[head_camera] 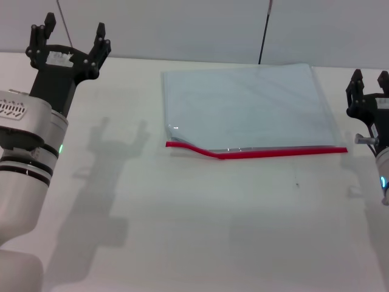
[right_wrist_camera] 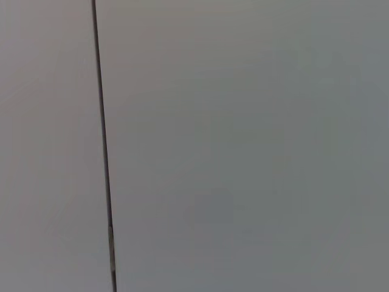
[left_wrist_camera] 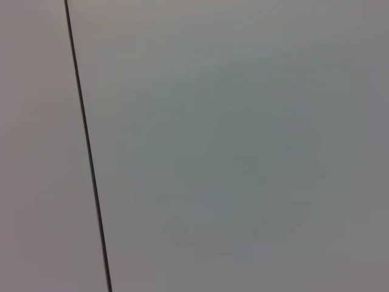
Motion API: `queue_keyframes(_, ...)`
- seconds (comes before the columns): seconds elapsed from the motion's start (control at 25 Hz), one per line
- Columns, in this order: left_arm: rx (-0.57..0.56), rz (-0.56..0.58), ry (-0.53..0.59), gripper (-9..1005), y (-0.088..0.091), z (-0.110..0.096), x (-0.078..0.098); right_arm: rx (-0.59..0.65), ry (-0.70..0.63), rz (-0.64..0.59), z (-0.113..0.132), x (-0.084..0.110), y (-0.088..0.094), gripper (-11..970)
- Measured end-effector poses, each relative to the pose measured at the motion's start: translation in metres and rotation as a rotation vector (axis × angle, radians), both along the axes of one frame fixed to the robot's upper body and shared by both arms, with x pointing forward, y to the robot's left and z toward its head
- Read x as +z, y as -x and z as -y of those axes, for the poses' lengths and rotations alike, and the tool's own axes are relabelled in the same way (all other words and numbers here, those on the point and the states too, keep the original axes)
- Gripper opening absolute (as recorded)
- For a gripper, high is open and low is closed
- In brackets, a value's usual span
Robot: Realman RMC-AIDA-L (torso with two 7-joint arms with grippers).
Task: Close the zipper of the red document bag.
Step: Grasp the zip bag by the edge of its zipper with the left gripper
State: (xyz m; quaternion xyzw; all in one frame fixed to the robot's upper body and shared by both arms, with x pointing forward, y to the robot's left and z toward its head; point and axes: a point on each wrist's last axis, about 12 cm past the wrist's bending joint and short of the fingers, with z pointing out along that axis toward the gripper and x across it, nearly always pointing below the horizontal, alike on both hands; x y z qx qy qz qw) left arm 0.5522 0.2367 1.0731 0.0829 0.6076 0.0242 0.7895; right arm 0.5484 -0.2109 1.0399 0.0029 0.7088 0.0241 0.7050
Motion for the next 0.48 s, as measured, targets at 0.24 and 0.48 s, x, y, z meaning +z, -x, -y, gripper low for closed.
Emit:
queue_keyframes(0.24,0.013,-0.002,0.013,887,-0.0019,-0.0011,0.0009,0.0,-0.003,-0.001,-0.0006,0.0006,-0.001,483)
queue_keyframes(0.48,0.02,-0.005,0.018,887,-0.0033,-0.0007,0.0012,-0.001,-0.004,-0.001,-0.0005,0.0006,-0.0012,482)
